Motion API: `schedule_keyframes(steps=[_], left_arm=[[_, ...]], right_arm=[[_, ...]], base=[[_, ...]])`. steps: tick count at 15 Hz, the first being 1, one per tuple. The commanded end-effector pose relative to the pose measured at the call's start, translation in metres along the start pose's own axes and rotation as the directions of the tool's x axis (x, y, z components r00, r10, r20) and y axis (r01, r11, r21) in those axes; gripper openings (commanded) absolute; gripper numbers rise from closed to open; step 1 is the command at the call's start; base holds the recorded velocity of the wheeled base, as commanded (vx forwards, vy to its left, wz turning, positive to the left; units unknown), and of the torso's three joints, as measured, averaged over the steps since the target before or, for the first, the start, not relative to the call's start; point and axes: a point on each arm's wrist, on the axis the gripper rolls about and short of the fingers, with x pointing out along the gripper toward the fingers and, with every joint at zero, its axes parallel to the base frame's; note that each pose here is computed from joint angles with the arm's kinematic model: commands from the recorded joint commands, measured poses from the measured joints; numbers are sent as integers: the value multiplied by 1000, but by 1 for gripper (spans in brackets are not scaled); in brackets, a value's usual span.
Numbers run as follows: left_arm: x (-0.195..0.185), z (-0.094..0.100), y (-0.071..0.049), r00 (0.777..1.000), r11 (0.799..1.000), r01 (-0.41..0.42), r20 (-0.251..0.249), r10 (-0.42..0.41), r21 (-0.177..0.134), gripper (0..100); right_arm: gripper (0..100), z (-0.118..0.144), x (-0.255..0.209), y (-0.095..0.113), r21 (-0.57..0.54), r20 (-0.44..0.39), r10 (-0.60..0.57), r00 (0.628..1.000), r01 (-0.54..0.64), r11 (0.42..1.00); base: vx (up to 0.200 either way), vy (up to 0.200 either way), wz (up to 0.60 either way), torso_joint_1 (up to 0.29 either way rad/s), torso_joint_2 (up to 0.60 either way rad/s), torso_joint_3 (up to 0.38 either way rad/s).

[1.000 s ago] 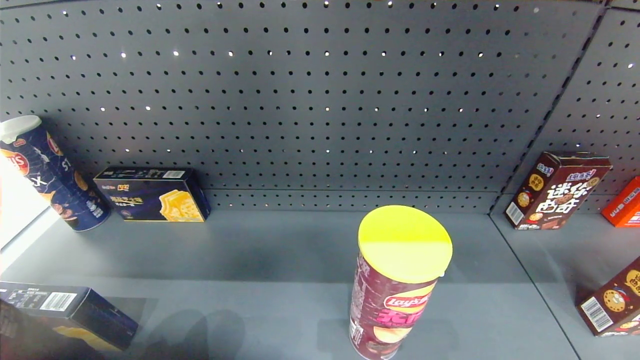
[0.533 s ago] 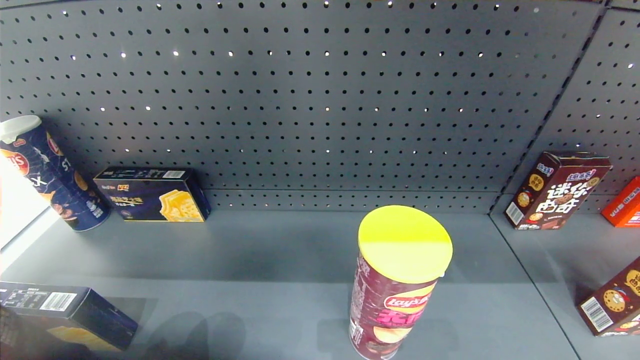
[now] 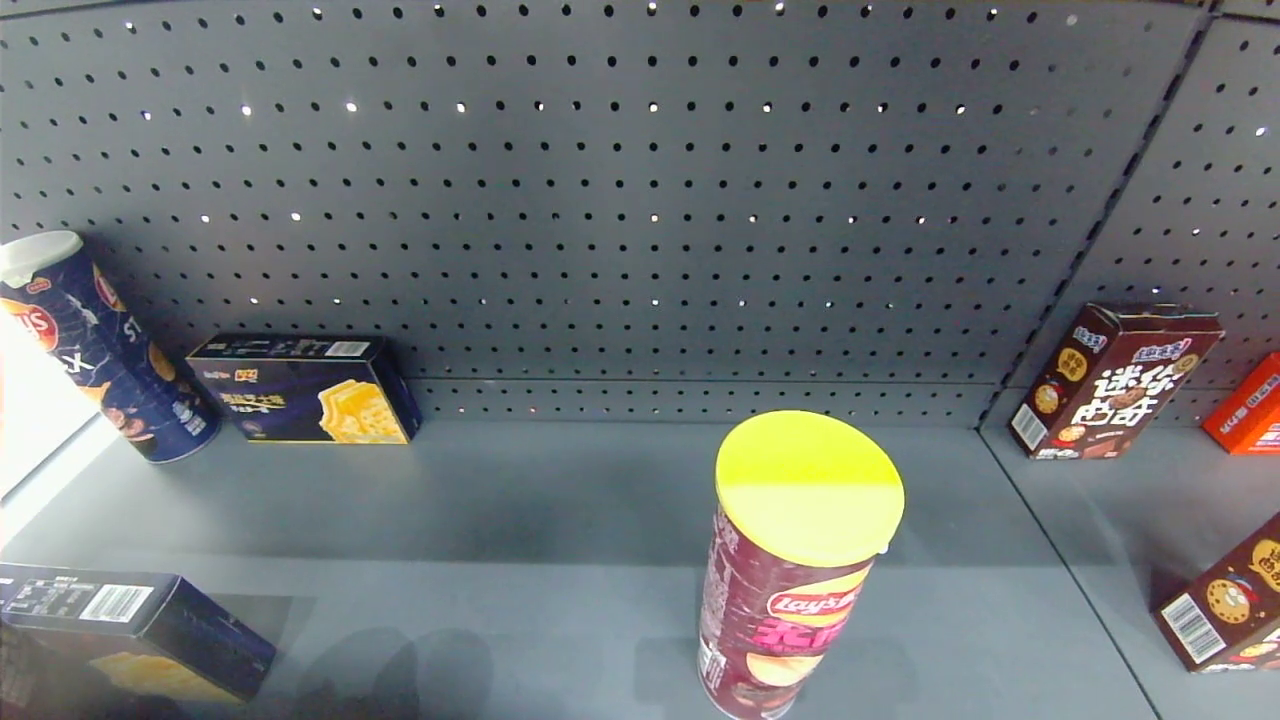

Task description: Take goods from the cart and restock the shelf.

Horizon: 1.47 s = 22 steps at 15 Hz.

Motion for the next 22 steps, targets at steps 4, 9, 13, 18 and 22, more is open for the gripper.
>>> schedule_keyframes(steps=[4, 9, 13, 18, 22], left_arm=[[1, 0, -1, 1000, 1000, 24, -8, -24, -2, 0], [1, 2, -1, 1000, 1000, 21, 2, -21, -3, 0], [3, -1, 0, 999, 1000, 22, -24, -22, -8, 0], [24, 22, 2, 997, 998, 63, -43, -64, -10, 0], [69, 45, 8, 989, 995, 94, -111, -96, -25, 0]], right_arm=[[100, -7, 0, 6, 46, -40, 230, 972, -228, 973], [100, -7, 1, 6, 48, -40, 226, 973, -224, 973], [100, -7, -4, 9, 59, -4, 12, 1000, -12, 998], [100, -9, -8, 8, 59, 51, 47, 998, -50, 997], [100, -9, -8, 8, 59, 51, 47, 998, -50, 997]], base=[[0, 0, 0, 0, 0, 0], [0, 0, 0, 0, 0, 0], [0, 0, 0, 0, 0, 0], [0, 0, 0, 0, 0, 0], [0, 0, 0, 0, 0, 0]])
